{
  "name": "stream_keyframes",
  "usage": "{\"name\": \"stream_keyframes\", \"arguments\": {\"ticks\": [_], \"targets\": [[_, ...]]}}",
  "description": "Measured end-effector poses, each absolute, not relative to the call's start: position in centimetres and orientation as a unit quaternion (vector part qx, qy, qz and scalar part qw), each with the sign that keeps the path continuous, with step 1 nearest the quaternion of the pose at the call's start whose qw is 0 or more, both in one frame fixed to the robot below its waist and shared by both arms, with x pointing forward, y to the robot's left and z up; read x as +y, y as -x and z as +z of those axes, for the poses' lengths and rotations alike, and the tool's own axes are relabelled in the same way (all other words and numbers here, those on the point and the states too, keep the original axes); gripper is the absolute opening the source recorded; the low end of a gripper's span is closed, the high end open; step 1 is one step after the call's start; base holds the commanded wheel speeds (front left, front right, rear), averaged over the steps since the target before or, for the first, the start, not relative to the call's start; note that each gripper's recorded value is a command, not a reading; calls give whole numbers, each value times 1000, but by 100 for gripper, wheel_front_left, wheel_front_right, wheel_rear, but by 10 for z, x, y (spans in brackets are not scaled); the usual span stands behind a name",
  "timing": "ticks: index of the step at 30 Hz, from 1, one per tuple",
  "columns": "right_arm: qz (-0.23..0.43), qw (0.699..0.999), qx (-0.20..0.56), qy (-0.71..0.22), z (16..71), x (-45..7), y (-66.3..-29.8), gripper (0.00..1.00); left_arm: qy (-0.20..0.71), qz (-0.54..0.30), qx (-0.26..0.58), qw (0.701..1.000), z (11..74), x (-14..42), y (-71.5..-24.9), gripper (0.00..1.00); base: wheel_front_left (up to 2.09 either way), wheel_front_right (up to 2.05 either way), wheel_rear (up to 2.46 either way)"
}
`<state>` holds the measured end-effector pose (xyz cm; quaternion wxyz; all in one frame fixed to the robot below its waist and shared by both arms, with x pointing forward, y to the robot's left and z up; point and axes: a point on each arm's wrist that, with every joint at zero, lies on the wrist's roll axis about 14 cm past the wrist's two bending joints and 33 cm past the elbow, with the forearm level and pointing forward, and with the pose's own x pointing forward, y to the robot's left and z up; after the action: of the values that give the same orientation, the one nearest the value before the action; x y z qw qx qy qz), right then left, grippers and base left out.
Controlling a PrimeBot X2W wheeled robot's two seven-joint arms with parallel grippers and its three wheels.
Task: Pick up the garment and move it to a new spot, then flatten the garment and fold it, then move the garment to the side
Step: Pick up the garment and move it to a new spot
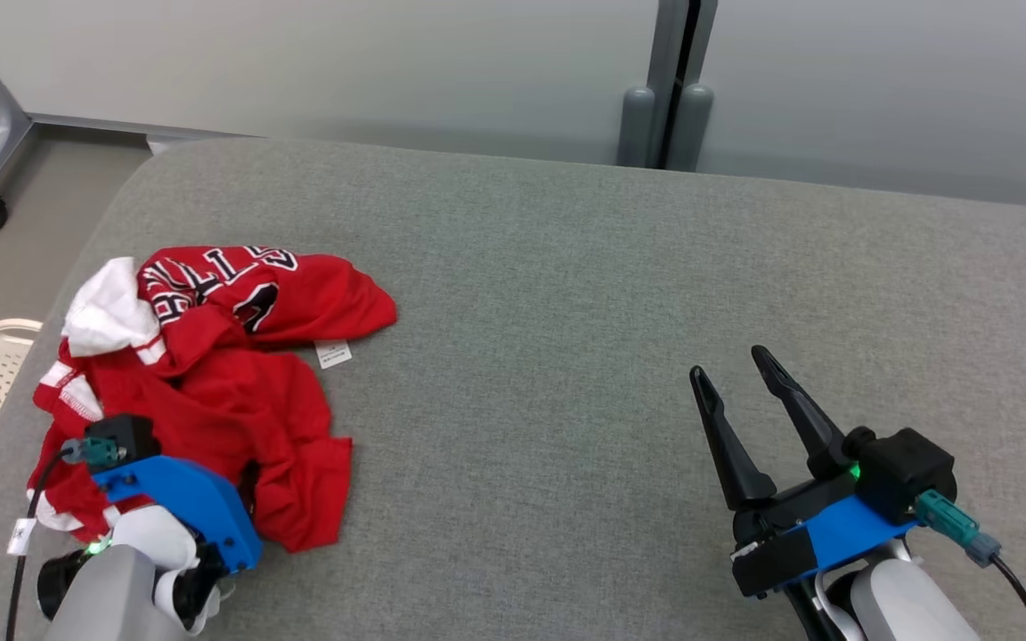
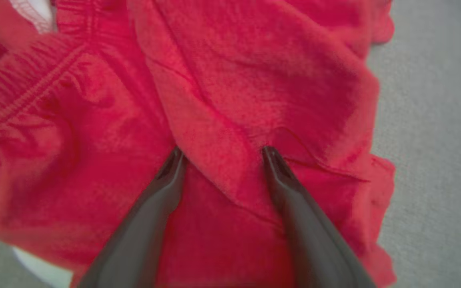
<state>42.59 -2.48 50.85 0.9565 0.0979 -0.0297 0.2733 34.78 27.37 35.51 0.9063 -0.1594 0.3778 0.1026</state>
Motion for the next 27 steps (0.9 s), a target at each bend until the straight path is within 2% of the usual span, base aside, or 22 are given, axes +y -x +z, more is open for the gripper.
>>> {"name": "stream_keyframes", "arguments": {"ticks": [2, 4, 10, 18, 22, 27], "targets": [[267, 958, -32, -97, 510, -30, -426, 100, 160, 106, 394, 899, 347, 275, -343, 100, 0, 0, 0], [260, 960, -38, -96, 514, -35, -427, 100, 160, 108, 384, 903, 348, 277, -346, 0, 0, 0, 0], [250, 962, -49, -95, 524, -41, -422, 100, 108, 104, 340, 928, 370, 294, -353, 0, 0, 0, 0], [236, 964, -68, -101, 540, -46, -406, 100, 30, 71, 204, 976, 468, 309, -390, 0, 0, 0, 0], [219, 967, -78, -103, 546, -56, -404, 100, 13, 15, 122, 992, 532, 274, -416, 0, 0, 0, 0], [186, 974, -85, -102, 549, -79, -399, 100, 7, -61, 38, 997, 602, 212, -428, 0, 0, 0, 0]]}}
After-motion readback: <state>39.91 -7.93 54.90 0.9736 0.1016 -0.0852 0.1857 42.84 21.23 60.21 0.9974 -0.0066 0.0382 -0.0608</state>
